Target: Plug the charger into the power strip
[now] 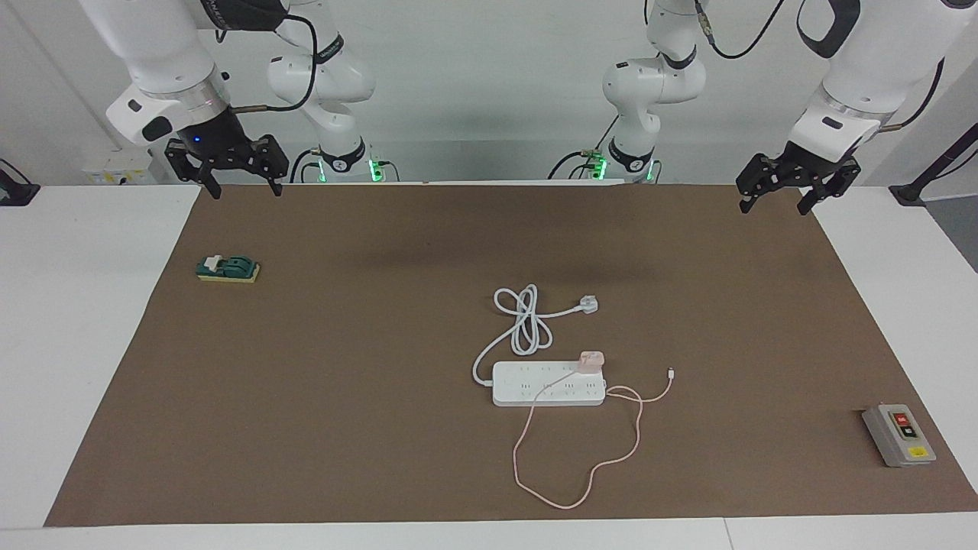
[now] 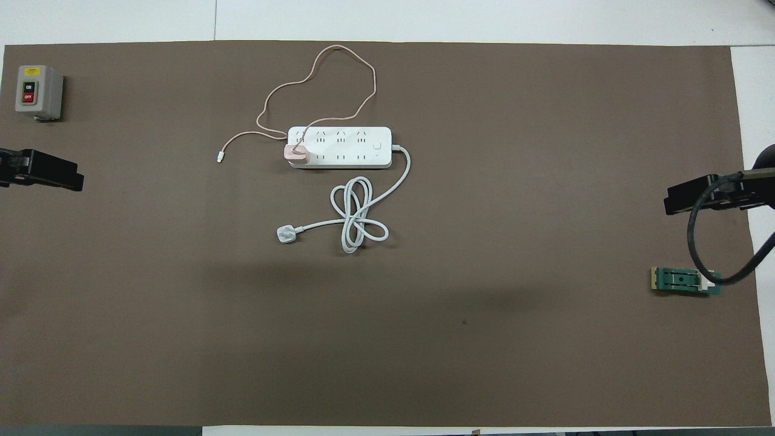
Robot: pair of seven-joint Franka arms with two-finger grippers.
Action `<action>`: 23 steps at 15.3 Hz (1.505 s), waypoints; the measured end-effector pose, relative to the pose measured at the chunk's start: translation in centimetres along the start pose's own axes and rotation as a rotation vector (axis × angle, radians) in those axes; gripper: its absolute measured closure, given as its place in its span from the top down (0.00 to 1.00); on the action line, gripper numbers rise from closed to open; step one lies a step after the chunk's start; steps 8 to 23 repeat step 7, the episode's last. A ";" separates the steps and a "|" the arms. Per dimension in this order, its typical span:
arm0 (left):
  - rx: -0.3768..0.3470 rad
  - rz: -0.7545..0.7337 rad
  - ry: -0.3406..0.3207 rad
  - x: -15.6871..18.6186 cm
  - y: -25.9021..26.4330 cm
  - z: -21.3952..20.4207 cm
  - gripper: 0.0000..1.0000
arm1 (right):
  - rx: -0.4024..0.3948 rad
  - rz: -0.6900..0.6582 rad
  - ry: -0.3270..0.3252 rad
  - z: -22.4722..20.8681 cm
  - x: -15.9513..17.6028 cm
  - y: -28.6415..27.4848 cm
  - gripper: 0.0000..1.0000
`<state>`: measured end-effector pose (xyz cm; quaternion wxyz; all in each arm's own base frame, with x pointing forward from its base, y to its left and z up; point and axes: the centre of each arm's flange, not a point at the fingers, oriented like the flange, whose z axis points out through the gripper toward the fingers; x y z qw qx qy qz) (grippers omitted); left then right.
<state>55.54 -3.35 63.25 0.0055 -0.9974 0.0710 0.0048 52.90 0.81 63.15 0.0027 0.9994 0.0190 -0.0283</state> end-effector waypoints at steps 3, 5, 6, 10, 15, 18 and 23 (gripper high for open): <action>0.000 0.002 0.000 0.0 0.1 0.0 1.00 | 0.000 0.000 0.000 0.0 0.0 0.0 1.00; 0.000 0.002 -0.004 0.0 0.1 0.2 1.00 | 0.000 0.000 0.000 0.0 0.0 0.0 1.00; -0.001 0.002 -0.008 0.0 0.1 0.4 1.00 | 0.000 0.000 0.000 0.0 0.0 0.0 1.00; -0.001 0.002 -0.013 0.0 0.1 0.6 1.00 | 0.000 0.000 0.000 0.0 0.0 0.0 1.00; -0.001 0.002 -0.013 0.0 0.1 0.6 1.00 | 0.000 0.000 0.000 0.0 0.0 0.0 1.00; -0.001 0.002 -0.013 0.0 0.1 0.6 1.00 | 0.000 0.000 0.000 0.0 0.0 0.0 1.00; -0.001 0.002 -0.013 0.0 0.1 0.6 1.00 | 0.000 0.000 0.000 0.0 0.0 0.0 1.00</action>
